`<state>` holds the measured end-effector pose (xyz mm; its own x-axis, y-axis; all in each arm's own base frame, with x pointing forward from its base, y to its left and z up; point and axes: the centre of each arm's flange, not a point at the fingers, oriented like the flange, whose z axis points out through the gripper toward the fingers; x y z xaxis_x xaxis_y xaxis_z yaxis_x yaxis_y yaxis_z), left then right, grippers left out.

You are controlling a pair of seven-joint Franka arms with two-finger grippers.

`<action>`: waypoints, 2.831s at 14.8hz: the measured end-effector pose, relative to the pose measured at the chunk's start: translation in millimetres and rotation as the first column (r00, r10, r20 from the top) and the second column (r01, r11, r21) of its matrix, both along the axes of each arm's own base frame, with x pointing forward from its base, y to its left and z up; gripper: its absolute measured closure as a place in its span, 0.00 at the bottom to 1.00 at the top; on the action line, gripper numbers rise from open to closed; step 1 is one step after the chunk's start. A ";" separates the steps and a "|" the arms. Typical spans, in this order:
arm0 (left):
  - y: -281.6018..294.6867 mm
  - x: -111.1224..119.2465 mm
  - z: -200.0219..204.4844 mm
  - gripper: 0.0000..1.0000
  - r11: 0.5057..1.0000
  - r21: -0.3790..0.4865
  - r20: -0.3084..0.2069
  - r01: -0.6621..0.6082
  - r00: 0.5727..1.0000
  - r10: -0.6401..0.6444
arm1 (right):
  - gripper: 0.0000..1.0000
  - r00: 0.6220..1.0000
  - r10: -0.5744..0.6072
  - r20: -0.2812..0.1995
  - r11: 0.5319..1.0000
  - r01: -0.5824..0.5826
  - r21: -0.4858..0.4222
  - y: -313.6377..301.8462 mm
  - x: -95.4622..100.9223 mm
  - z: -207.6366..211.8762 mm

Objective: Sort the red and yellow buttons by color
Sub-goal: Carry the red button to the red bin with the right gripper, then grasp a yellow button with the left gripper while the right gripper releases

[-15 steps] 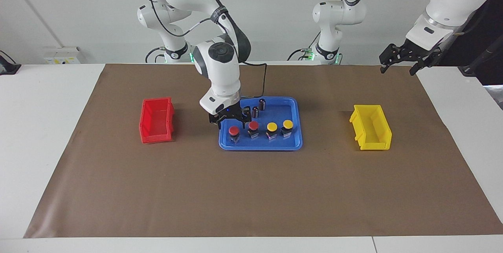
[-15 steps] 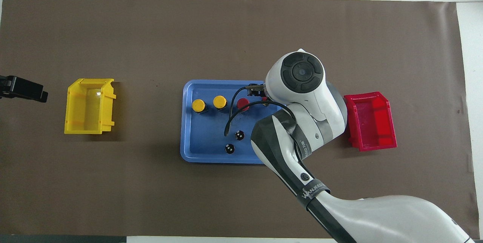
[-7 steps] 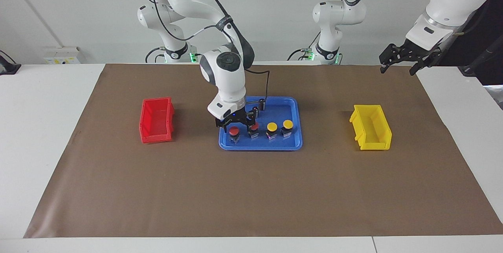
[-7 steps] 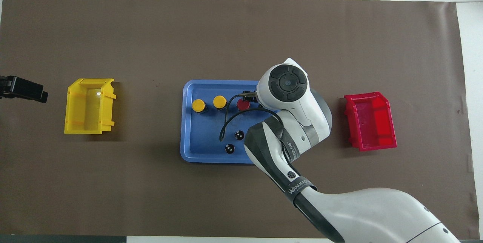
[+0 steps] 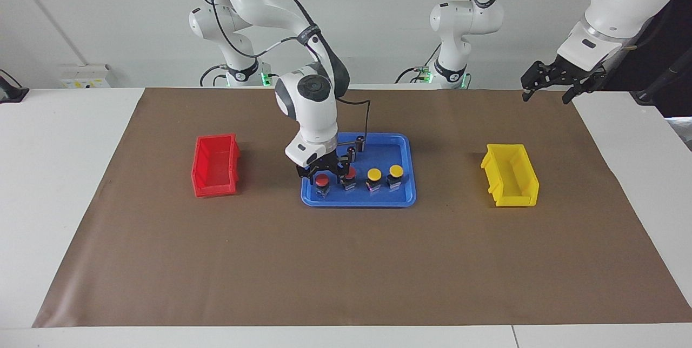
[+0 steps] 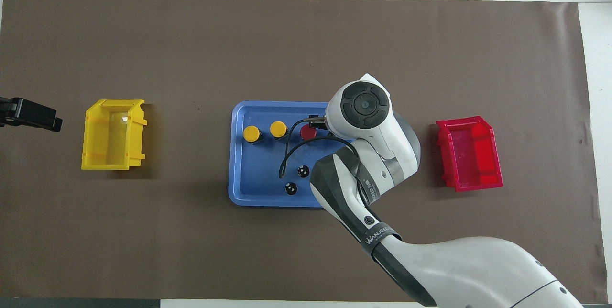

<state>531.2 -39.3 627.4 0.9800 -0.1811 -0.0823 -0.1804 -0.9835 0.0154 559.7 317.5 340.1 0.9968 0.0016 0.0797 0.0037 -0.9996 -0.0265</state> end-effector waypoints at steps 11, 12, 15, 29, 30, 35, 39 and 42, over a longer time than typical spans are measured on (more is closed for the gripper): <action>-0.2 1.1 -0.3 0.02 0.999 0.001 0.015 -0.034 0.999 0.034 | 0.59 0.998 -0.057 -0.029 0.998 0.057 -0.008 -55.0 36.6 68.1; -3.3 3.7 -1.9 0.04 0.997 0.000 0.039 -0.072 0.997 0.072 | 0.59 0.999 -0.038 -0.038 0.999 0.038 -0.013 -67.2 38.1 90.7; -54.0 5.3 -25.3 0.11 0.986 -0.019 0.111 -0.168 0.979 0.169 | 0.59 0.993 0.057 -0.102 0.998 -0.061 -0.034 -147.6 23.2 148.5; -280.0 -14.9 -201.7 0.28 0.959 -0.077 0.138 -0.273 0.949 0.282 | 0.59 0.969 0.223 -0.106 0.971 -0.230 -0.058 -320.1 -69.5 72.2; -282.8 -16.2 -210.6 0.28 0.958 -0.075 0.136 -0.277 0.949 0.285 | 0.59 0.970 0.222 -0.100 0.972 -0.228 -0.060 -319.1 -70.3 66.2; -290.0 -27.9 -235.5 0.28 0.961 -0.051 0.113 -0.270 0.955 0.275 | 0.59 0.971 0.219 -0.092 0.972 -0.225 -0.060 -310.0 -81.8 31.8; -295.3 -32.2 -240.2 0.29 0.960 -0.063 0.123 -0.272 0.953 0.278 | 0.59 0.972 0.219 -0.085 0.973 -0.224 -0.060 -310.9 -89.4 15.7; -294.0 -33.5 -246.8 0.29 0.960 -0.069 0.128 -0.272 0.952 0.279 | 0.59 0.973 0.219 -0.075 0.973 -0.223 -0.060 -311.3 -94.2 1.0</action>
<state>497.7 -333.4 380.6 0.9937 0.0970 0.0567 0.0936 -0.9938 0.0603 465.5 6.2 341.1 0.9742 0.2256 0.0047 0.2253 -0.9737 0.0334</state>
